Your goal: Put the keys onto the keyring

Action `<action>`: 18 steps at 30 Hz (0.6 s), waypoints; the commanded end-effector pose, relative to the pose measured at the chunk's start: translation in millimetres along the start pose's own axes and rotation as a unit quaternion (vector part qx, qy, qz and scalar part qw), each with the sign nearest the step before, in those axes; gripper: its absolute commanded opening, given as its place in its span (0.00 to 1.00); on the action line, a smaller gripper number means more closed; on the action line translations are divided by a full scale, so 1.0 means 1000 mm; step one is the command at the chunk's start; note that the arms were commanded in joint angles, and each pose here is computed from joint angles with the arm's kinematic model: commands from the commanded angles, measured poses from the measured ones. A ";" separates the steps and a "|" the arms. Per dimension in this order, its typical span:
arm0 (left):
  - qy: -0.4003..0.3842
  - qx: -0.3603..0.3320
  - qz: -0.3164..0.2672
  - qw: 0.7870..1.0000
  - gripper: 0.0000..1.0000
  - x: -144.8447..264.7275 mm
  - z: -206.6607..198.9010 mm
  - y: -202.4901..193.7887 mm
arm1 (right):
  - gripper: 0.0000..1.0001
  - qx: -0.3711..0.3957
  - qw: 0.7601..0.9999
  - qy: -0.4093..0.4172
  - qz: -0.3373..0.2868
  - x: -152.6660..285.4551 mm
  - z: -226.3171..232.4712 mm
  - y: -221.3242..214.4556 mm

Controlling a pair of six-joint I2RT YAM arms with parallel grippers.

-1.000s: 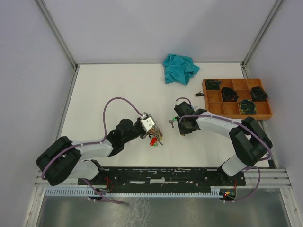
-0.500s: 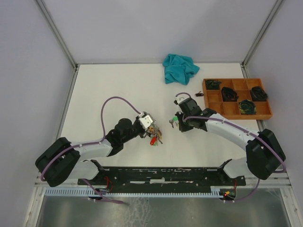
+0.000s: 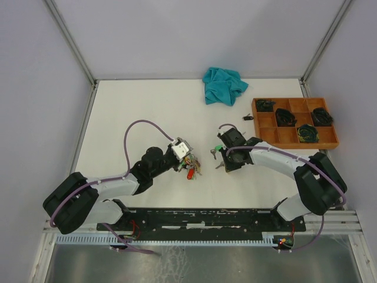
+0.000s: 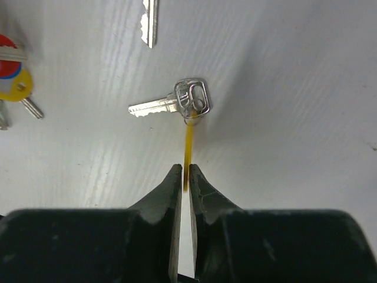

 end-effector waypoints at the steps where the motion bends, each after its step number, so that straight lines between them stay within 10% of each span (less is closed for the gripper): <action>1: 0.000 0.013 -0.040 0.999 0.03 -0.006 0.003 0.021 | 0.18 -0.025 0.999 -0.034 0.010 -0.006 -0.005 -0.003; 11: 0.001 0.014 -0.036 0.999 0.03 -0.006 0.003 0.020 | 0.46 0.002 0.998 -0.064 -0.024 0.018 -0.011 0.007; 18: -0.002 0.015 -0.038 0.999 0.03 -0.006 0.003 0.022 | 0.44 0.039 0.997 -0.026 -0.059 0.021 -0.005 0.023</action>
Point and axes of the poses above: each gripper's point midway between its finger pads, its own x axis back along the fingers, its own z axis along the line the jaws close on, y = z × x, the point moved 10 cm from there along x, back along the fingers, and after that the axes turned 7 degrees about x, right-handed, at the moved point
